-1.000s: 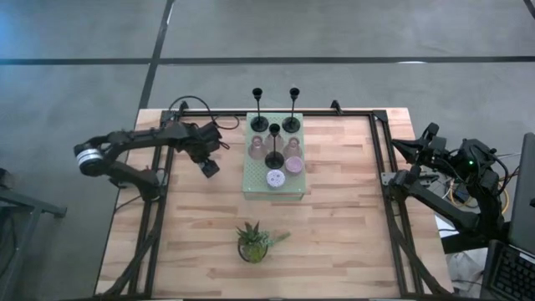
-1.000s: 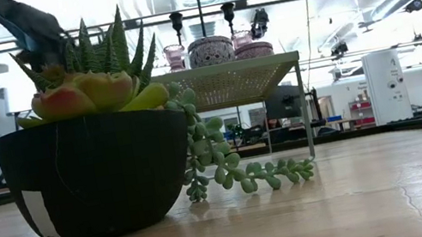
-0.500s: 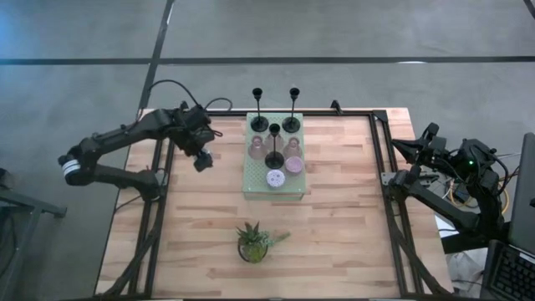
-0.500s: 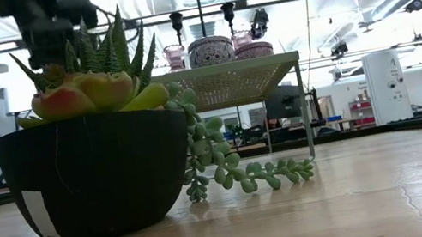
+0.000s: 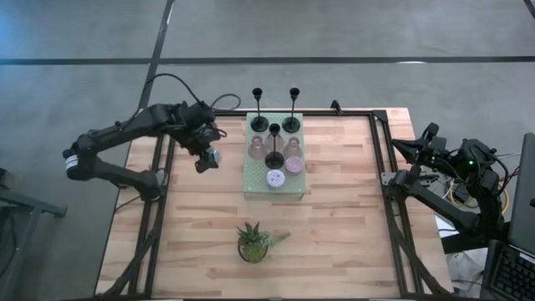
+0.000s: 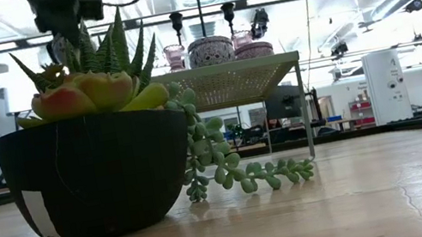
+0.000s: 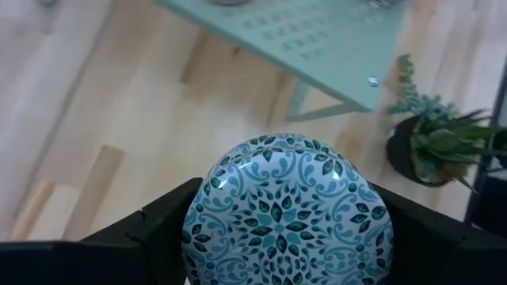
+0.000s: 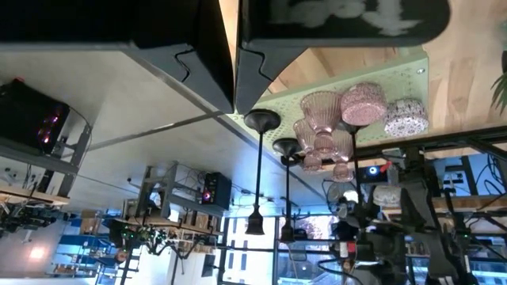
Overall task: Pick & Place candle stick holders
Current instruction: Put the blue scented candle on the shelf
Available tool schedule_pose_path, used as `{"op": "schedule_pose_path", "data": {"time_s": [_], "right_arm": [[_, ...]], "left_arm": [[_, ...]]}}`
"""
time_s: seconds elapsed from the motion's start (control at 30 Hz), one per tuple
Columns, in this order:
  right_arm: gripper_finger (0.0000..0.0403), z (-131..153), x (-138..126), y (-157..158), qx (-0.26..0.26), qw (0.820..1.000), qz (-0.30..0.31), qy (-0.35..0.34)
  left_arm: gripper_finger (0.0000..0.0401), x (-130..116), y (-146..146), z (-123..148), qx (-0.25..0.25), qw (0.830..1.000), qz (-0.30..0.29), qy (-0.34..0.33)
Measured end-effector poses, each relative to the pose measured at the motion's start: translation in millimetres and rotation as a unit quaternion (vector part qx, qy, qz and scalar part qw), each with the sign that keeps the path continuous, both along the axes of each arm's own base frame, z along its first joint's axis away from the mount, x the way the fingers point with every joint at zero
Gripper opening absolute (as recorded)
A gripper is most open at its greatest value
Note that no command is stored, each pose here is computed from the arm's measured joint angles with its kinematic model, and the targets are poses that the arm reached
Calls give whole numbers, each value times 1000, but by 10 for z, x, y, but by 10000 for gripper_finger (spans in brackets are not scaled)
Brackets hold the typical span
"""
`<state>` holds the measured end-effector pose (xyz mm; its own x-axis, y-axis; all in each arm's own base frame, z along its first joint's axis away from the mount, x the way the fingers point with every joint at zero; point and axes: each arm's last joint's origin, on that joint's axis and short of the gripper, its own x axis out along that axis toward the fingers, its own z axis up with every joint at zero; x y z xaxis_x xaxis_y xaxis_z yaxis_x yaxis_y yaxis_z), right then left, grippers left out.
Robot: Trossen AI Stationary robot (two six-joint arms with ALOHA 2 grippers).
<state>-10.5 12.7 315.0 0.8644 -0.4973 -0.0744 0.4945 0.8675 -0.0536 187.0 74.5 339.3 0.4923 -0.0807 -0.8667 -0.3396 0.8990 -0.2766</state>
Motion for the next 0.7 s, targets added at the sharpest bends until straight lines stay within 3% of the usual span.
{"op": "schedule_pose_path", "data": {"time_s": [0.27,0.7], "right_arm": [[8,0,0,0,0,1000,0,0],[8,0,0,0,0,1000,0,0]], "left_arm": [[301,309,-241,37,15,998,-53,16],[301,632,-335,87,58,997,-33,25]]}}
